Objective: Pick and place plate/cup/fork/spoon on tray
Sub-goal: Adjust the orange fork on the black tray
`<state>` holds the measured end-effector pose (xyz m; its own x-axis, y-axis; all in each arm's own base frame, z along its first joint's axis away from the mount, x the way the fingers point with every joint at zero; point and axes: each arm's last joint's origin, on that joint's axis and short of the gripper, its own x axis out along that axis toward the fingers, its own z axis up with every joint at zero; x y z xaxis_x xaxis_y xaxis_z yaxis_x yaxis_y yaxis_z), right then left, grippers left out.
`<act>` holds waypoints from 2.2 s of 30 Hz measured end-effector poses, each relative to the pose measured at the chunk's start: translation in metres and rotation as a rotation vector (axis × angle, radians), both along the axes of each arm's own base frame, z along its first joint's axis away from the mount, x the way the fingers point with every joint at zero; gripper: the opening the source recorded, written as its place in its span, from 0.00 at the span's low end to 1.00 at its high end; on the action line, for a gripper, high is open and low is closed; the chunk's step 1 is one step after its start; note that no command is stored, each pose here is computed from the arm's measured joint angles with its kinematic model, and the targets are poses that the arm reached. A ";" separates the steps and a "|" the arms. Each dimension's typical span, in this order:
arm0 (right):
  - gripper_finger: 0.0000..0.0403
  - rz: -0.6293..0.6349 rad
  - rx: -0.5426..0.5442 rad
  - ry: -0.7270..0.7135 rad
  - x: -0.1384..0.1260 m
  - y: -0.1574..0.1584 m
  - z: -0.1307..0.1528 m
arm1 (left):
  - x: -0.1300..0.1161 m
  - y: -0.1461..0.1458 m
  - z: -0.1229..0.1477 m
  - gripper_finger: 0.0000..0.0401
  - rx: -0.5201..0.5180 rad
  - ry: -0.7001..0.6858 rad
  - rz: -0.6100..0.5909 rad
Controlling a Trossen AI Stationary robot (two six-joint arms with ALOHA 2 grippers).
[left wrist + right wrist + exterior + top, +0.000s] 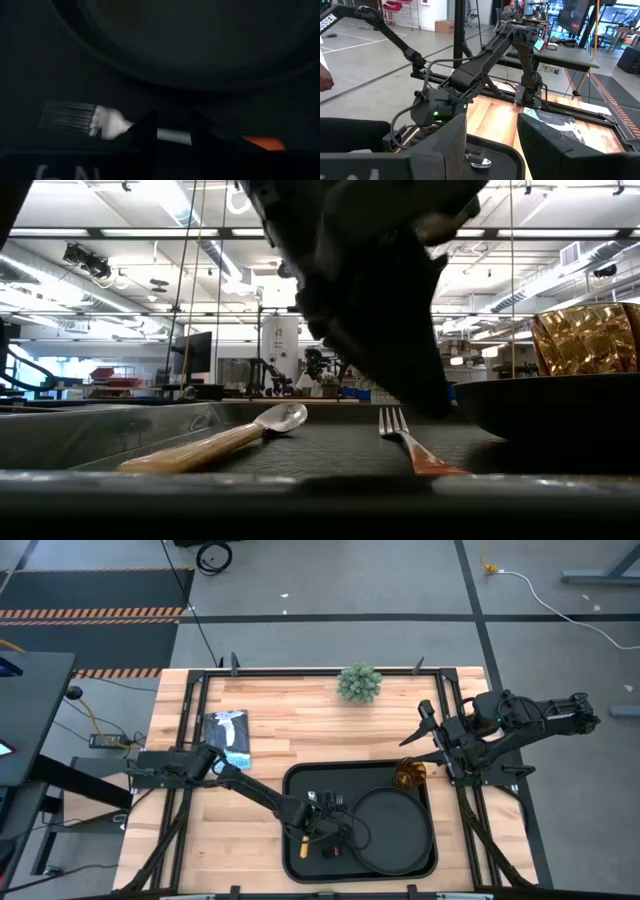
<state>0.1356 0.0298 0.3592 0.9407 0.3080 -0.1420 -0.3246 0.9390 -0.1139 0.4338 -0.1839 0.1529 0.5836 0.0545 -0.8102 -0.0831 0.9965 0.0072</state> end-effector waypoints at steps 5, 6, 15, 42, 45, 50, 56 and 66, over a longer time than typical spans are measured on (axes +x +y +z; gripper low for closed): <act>0.45 0.000 0.000 -0.002 0.000 0.000 0.000 | 0.001 0.003 0.003 0.30 0.002 0.000 0.005; 0.45 0.000 0.001 -0.003 0.000 0.000 0.000 | 0.001 0.003 0.003 0.30 0.000 -0.003 0.005; 0.45 0.000 0.001 -0.006 0.000 0.000 0.001 | 0.007 0.003 -0.005 0.30 0.009 -0.034 -0.023; 0.45 0.001 -0.001 -0.009 0.000 0.000 0.001 | 0.010 0.019 -0.021 0.30 0.016 0.063 -0.015; 0.45 0.001 -0.001 -0.009 0.000 0.000 0.001 | 0.009 0.020 -0.020 0.30 0.011 0.070 -0.002; 0.45 0.001 -0.002 -0.009 0.000 0.000 0.001 | 0.006 0.021 -0.010 0.30 0.040 0.112 0.001; 0.45 0.000 0.000 -0.012 0.000 0.000 0.001 | 0.005 0.022 -0.002 0.30 0.034 0.157 -0.010; 0.45 0.000 0.002 -0.015 0.001 0.000 0.001 | 0.007 0.021 0.000 0.30 0.033 0.129 -0.027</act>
<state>0.1362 0.0299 0.3606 0.9426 0.3087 -0.1274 -0.3233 0.9391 -0.1167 0.4413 -0.1625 0.1530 0.4765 0.0680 -0.8765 -0.0527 0.9974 0.0487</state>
